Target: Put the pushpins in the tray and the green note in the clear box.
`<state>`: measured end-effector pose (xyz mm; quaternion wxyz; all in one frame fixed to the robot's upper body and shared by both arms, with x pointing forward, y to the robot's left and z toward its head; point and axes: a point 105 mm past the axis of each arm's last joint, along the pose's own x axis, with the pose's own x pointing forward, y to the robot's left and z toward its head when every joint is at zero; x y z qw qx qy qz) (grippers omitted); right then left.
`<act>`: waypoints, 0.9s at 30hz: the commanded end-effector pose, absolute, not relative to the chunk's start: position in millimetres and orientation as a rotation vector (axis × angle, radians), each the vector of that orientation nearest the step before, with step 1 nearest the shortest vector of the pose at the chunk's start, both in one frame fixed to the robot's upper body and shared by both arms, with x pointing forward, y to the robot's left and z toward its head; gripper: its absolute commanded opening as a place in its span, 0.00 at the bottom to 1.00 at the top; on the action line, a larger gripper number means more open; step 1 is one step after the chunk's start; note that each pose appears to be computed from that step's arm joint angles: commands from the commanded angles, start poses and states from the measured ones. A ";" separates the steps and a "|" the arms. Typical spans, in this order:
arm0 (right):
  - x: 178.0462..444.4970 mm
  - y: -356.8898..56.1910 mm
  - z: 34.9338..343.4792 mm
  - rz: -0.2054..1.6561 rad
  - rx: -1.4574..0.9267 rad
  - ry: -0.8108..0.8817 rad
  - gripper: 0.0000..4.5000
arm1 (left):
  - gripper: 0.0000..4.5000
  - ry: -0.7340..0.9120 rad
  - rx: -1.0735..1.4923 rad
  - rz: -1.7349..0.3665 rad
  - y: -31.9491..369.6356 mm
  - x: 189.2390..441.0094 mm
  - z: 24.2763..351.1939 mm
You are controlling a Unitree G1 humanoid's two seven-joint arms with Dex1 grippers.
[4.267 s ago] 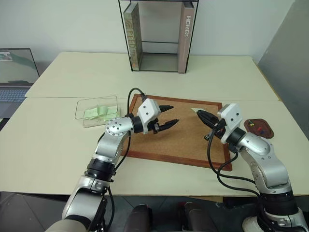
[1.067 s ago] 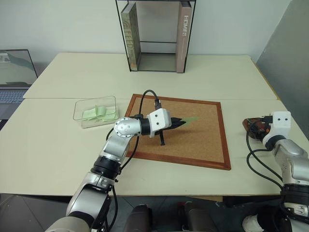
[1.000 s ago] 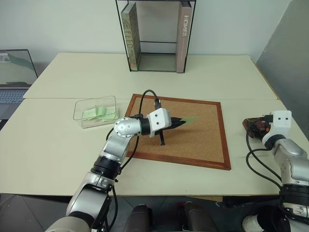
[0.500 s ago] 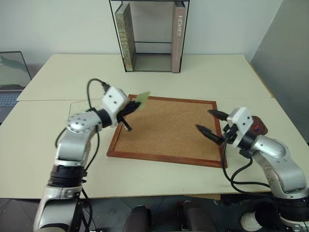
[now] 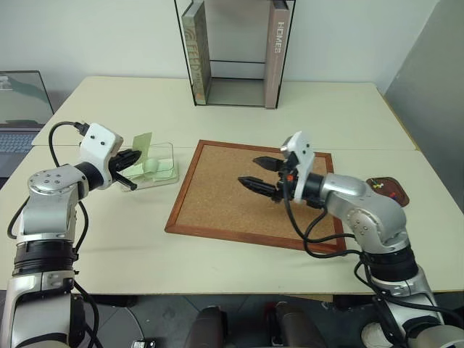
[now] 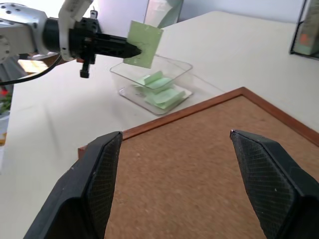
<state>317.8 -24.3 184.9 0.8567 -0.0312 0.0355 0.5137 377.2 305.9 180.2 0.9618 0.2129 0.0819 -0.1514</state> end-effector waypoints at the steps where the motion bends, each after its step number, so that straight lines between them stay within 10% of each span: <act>1: 315.4 -18.9 197.1 1.083 -0.097 0.010 0.82 | 0.00 0.115 0.462 -0.283 308.1 386.4 198.1; 6: 312.5 -18.0 197.1 1.087 -0.102 0.001 0.82 | 0.00 0.133 0.412 -0.318 302.6 390.5 193.4; 27: 310.6 -24.6 191.4 1.061 -0.103 0.005 0.82 | 0.78 0.048 0.376 -0.439 283.5 377.4 208.3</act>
